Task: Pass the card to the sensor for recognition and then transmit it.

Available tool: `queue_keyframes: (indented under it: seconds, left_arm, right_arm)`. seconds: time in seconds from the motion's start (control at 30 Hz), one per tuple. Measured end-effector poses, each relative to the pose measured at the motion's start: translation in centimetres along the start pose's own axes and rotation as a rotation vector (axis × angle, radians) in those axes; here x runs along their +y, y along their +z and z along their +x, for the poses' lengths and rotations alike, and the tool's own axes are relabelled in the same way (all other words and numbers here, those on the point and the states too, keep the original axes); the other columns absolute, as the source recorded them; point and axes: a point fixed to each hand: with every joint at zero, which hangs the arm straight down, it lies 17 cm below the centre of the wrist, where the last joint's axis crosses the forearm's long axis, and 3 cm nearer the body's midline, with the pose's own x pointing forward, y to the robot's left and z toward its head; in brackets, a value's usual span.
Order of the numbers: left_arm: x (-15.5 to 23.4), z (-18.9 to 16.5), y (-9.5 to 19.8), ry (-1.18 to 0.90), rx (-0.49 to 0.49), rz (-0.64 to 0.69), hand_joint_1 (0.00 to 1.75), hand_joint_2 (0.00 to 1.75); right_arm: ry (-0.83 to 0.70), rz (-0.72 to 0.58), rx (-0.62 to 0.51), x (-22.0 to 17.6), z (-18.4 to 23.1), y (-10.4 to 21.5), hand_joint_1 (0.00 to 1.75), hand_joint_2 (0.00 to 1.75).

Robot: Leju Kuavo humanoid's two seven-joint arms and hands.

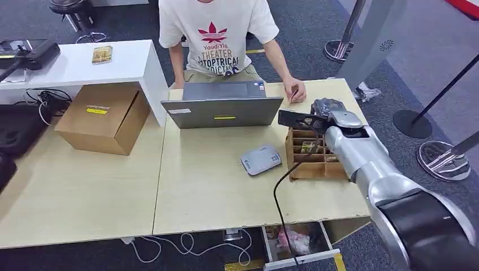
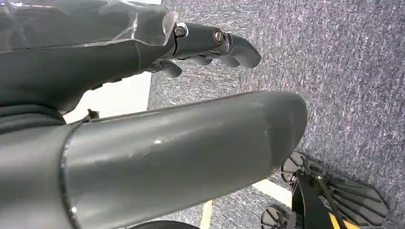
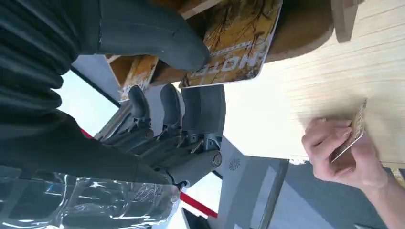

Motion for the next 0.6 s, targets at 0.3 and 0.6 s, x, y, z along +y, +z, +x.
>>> queue_keyframes:
  seconds: [0.3, 0.6]
  left_arm:
    - [-0.1, 0.0, 0.0, -0.004, 0.001, -0.005, 0.00, 0.00]
    - [-0.3, 0.2, 0.0, -0.023, -0.012, -0.027, 0.00, 0.00]
  right_arm:
    - [0.002, 0.002, 0.005, 0.0, -0.1, 0.0, 1.54, 1.75]
    - [-0.011, 0.002, 0.028, 0.0, -1.5, 0.0, 1.45, 1.75]
